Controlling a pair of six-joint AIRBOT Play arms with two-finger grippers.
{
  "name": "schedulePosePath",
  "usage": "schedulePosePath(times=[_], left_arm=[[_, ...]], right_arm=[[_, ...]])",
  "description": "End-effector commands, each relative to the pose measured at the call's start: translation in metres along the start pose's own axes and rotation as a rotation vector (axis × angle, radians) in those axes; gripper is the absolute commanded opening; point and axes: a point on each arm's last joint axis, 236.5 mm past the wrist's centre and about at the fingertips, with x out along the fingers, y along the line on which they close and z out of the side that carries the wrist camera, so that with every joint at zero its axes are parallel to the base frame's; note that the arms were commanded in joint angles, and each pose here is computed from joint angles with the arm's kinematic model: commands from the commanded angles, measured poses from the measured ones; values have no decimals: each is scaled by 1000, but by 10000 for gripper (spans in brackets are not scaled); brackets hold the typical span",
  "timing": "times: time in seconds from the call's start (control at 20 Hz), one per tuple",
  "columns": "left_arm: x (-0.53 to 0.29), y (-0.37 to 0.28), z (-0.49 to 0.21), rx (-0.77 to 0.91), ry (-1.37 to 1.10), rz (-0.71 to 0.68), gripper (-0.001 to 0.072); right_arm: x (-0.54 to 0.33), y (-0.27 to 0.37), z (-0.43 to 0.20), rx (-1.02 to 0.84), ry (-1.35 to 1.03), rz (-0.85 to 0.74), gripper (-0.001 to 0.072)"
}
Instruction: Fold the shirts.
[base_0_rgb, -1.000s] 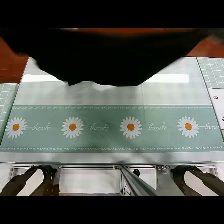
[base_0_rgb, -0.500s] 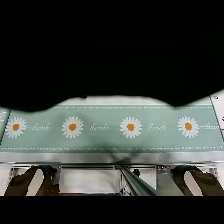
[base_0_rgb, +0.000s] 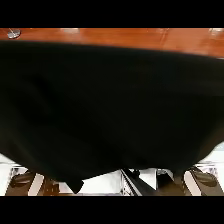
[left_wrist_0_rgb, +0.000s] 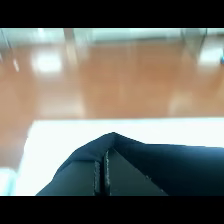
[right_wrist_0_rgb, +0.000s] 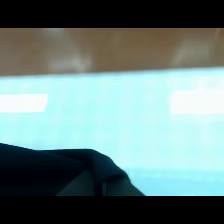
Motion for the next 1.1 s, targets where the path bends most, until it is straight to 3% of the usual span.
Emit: schedulePosePath(times=[0.0, 0.6, 0.9, 1.05], left_arm=[[78, -1, -74, -91, 180, -52, 18], [335, -16, -220, -343, 492, -86, 19], [371, -29, -273, -523, 632, -54, 19], [353, -26, -274, -367, 707, -117, 19]], right_arm=[[79, -13, -35, 70, 143, 61, 25], [388, -99, -98, 313, 470, 121, 26], [443, -96, -125, 394, 588, 141, 26], [423, -96, -132, 292, 655, 185, 27]])
